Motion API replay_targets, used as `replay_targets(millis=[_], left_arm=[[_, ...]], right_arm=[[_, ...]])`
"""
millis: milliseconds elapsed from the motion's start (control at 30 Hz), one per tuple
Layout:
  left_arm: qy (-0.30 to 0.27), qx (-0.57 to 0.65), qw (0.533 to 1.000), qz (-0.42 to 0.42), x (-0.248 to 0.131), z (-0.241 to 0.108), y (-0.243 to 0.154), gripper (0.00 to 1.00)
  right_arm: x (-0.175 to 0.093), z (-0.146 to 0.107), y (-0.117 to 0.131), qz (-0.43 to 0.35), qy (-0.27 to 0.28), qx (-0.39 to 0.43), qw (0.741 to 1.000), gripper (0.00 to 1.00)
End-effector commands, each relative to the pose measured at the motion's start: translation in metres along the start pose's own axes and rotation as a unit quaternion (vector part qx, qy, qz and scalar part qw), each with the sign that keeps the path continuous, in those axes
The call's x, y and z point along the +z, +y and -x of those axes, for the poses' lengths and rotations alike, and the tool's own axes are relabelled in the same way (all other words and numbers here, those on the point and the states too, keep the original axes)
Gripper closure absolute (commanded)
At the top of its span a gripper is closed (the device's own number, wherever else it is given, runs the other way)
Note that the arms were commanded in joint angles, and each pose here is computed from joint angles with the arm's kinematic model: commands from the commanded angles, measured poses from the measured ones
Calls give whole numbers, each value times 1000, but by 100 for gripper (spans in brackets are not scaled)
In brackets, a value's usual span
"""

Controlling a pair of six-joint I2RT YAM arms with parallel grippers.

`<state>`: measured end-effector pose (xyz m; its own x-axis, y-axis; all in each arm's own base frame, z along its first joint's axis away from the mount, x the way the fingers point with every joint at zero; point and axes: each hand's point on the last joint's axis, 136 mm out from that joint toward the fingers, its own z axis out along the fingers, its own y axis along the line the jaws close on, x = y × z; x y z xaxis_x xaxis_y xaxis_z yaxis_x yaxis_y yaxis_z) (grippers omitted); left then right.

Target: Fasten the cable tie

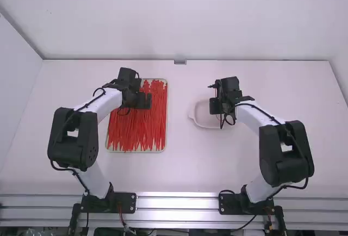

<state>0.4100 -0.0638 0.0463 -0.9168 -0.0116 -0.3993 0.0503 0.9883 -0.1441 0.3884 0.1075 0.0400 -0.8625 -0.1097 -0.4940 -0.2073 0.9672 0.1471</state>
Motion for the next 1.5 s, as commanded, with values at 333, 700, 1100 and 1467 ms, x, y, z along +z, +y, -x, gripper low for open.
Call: replay_targets(millis=[333, 700, 1100, 1467], left_arm=[[7, -2, 1000, -7, -2, -6, -3, 1], [8, -2, 1000, -7, -2, -6, -3, 1], [6, -2, 1000, -7, -2, -5, -3, 0], [-16, -6, 1000, -8, -13, 5, -3, 1]], right_arm=[[5, -11, -2, -4, 16, 3, 1000, 100], [5, -11, -2, -4, 14, 3, 1000, 89], [5, -2, -11, -30, -4, 10, 999, 2], [-8, 13, -9, -30, -35, 7, 999, 2]])
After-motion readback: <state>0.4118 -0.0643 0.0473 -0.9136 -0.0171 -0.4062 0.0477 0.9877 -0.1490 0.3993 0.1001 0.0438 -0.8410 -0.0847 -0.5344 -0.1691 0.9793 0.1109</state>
